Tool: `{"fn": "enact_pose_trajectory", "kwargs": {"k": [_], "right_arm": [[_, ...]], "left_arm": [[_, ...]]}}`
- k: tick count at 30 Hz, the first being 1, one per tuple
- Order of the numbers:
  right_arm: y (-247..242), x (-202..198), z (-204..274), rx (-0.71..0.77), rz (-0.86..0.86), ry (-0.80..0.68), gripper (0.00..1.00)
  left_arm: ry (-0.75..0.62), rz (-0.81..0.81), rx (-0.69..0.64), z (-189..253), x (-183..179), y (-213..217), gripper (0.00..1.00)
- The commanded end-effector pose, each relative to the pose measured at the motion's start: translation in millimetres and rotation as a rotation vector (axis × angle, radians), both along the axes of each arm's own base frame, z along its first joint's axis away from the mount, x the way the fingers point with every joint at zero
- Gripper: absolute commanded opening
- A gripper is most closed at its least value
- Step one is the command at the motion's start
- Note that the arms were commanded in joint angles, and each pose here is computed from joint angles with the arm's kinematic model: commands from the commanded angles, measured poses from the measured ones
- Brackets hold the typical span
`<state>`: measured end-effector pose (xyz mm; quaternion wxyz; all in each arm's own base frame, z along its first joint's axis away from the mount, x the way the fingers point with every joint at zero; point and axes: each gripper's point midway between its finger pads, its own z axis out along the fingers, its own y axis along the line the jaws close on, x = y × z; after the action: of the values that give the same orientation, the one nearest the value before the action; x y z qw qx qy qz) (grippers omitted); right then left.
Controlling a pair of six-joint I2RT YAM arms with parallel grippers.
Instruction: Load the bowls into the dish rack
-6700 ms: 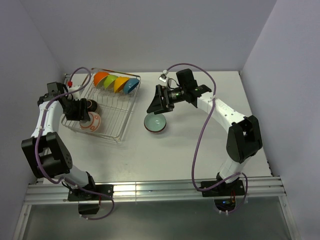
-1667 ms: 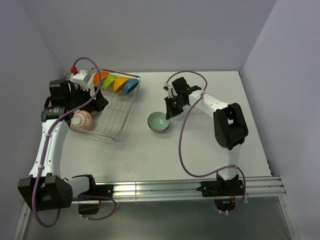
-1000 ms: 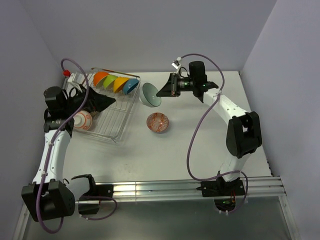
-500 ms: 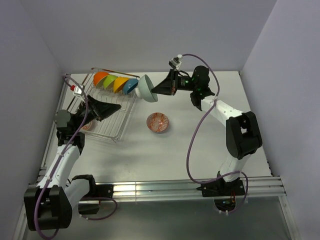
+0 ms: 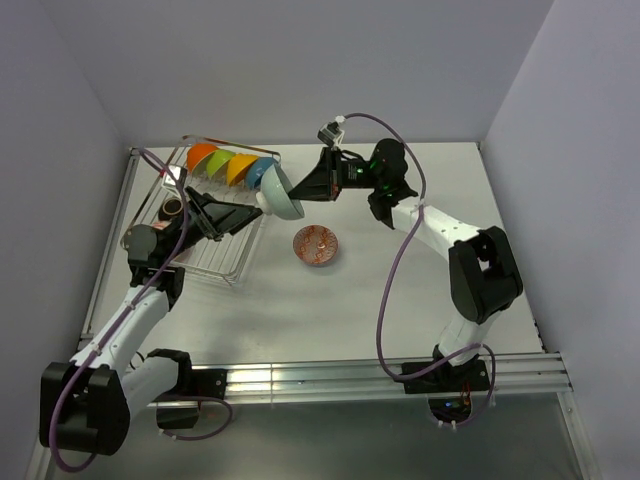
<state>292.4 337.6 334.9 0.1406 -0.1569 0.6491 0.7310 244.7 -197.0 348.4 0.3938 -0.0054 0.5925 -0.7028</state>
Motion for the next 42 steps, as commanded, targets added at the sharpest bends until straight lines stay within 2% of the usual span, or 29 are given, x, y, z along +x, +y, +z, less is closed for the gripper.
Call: {"fn": "enact_pose_trajectory", "kwargs": {"k": [1,9,15,20,29,32,33,36,40,42], "right_arm": [[-3,-26,37,0.063,0.028,-0.126,0.0],[6,-34,32,0.049,0.06,-0.131,0.0],[8,-35,32,0.048,0.065,-0.132,0.0],[9,-35,31,0.047,0.073,-0.13,0.0],[12,-38,30,0.045,0.085,-0.13,0.0],[12,-39,30,0.044,0.09,-0.136,0.0],[12,-39,29,0.041,0.091,-0.133,0.0],[14,-39,25,0.025,0.092,-0.125,0.0],[15,-36,21,0.006,0.083,-0.125,0.02],[16,-35,19,-0.014,0.078,-0.109,0.1]], "left_arm": [[-0.092,0.011,-0.037,27,-3,0,0.99],[-0.125,-0.025,-0.031,33,-11,-8,0.97],[-0.124,-0.047,-0.023,28,-18,-13,0.81],[-0.13,-0.051,-0.025,28,-20,-14,0.74],[-0.135,-0.068,-0.025,28,-20,-16,0.55],[-0.137,-0.068,-0.028,29,-20,-16,0.38],[-0.138,-0.067,-0.028,29,-20,-16,0.22],[-0.093,-0.046,-0.019,24,-14,-16,0.0],[-0.088,-0.034,-0.014,23,-13,-15,0.0],[-0.089,-0.023,-0.015,24,-11,-13,0.0]]}}
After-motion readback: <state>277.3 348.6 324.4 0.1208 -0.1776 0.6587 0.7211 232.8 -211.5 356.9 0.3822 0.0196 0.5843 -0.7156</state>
